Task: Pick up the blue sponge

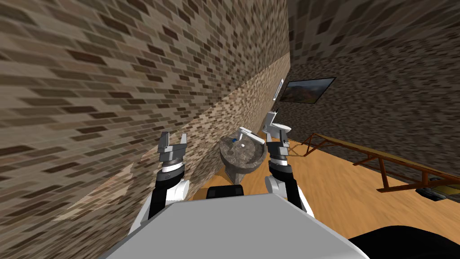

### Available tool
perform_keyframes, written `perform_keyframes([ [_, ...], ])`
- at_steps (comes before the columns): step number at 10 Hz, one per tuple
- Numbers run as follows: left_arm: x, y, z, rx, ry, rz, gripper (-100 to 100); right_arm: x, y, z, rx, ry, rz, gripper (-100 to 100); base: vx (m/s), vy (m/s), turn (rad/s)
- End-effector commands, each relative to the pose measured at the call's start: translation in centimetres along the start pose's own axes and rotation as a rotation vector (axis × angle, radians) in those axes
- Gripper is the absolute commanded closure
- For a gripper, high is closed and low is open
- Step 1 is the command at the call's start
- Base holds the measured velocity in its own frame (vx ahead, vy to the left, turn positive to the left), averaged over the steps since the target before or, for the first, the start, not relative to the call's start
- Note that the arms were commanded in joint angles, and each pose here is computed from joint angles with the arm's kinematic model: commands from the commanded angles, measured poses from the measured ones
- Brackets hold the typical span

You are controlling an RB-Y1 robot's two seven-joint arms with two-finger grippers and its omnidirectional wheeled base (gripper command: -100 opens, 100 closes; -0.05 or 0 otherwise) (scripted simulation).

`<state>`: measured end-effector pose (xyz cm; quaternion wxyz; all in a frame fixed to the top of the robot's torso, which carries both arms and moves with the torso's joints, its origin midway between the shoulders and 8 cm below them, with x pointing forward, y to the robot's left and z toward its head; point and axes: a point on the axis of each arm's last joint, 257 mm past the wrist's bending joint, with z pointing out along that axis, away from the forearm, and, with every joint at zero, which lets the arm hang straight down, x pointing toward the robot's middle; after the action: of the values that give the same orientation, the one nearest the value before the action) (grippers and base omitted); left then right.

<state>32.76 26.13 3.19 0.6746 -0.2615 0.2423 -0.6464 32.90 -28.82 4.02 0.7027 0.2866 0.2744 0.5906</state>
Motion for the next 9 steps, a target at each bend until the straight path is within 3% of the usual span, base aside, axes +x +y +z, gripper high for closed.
perform_keyframes([
  [1,0.0,0.0,0.0,0.000,0.000,0.000,0,0.1,-0.9,-0.3,0.027,0.031,-0.043,-100,-0.007,0.012,0.052],
  [3,0.0,0.0,0.0,0.000,0.000,0.000,0,-0.1,-2.8,-1.3,0.087,0.080,-0.134,-100,-0.014,0.027,0.078],
  [6,0.0,0.0,0.0,0.000,0.000,0.000,0,-1.4,-7.1,-3.8,0.218,0.178,-0.336,-100,-0.024,0.051,0.146],
  [7,0.0,0.0,0.0,0.000,0.000,0.000,0,-1.3,-7.1,-3.8,0.218,0.181,-0.337,-100,-0.018,0.036,0.043],
  [9,0.0,0.0,0.0,0.000,0.000,0.000,0,-3.0,-10.5,-6.5,0.321,0.265,-0.504,-100,-0.014,0.047,0.202],
])
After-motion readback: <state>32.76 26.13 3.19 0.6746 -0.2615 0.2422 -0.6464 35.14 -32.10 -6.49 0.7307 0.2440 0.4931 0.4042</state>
